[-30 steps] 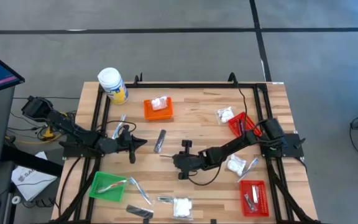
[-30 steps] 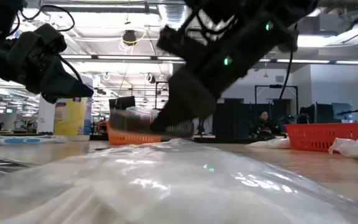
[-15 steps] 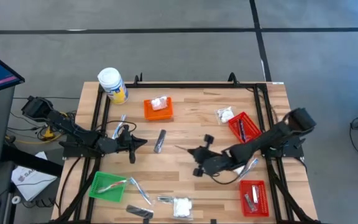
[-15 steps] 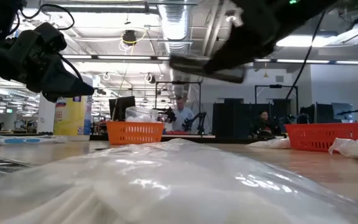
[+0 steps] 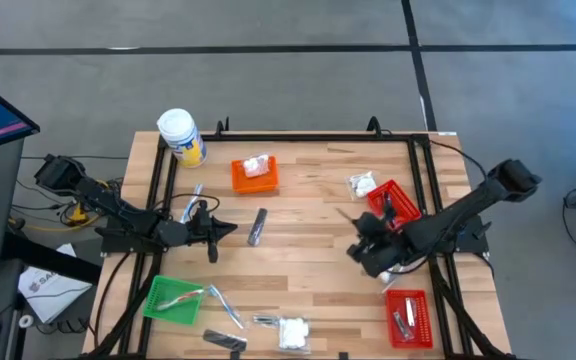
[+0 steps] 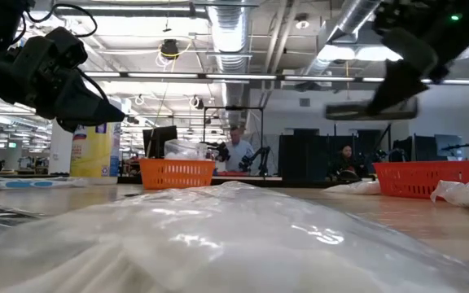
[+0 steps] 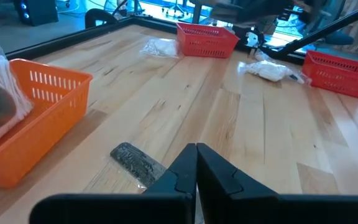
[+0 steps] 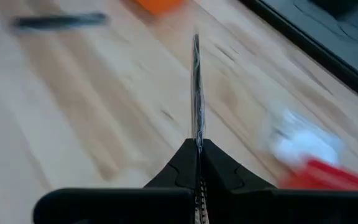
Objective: Pick & Place Travel size toiletries
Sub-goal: Put the black comb into the top red basket
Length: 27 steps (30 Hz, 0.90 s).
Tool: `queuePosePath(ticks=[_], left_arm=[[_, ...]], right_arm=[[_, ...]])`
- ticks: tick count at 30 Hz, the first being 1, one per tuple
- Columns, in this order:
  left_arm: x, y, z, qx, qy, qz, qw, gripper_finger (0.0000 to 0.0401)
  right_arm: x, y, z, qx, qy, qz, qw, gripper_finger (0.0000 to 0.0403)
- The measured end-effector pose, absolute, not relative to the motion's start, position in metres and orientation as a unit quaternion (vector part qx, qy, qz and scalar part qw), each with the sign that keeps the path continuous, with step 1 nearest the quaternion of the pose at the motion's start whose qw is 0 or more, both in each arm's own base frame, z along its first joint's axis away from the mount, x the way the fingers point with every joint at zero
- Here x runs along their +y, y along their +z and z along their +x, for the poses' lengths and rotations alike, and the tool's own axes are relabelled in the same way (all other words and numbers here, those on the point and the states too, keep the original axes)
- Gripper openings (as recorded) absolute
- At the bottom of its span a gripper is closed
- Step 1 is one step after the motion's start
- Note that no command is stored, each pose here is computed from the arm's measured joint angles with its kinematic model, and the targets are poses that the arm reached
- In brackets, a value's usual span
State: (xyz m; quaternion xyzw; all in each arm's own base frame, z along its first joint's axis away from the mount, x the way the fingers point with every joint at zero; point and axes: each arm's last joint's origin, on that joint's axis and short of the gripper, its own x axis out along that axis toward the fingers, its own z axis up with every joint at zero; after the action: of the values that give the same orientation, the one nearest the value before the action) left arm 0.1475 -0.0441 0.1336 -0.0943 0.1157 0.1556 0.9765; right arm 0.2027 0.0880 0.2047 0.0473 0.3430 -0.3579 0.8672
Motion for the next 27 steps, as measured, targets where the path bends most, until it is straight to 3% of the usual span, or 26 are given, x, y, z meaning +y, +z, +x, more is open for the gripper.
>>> queuePosePath(ticks=[8, 20, 27], left_arm=[[-0.044, 0.134, 0.147, 0.116, 0.156, -0.094, 0.976, 0.0], [-0.044, 0.134, 0.148, 0.114, 0.155, -0.095, 0.977, 0.0], [-0.044, 0.134, 0.148, 0.115, 0.153, -0.089, 0.977, 0.0]], right_arm=[[0.072, 0.214, 0.156, 0.369, -0.472, 0.088, 0.796, 0.0], [0.045, 0.191, 0.141, 0.452, -0.563, 0.148, 0.676, 0.0], [0.038, 0.19, 0.143, 0.447, -0.568, 0.127, 0.679, 0.0]])
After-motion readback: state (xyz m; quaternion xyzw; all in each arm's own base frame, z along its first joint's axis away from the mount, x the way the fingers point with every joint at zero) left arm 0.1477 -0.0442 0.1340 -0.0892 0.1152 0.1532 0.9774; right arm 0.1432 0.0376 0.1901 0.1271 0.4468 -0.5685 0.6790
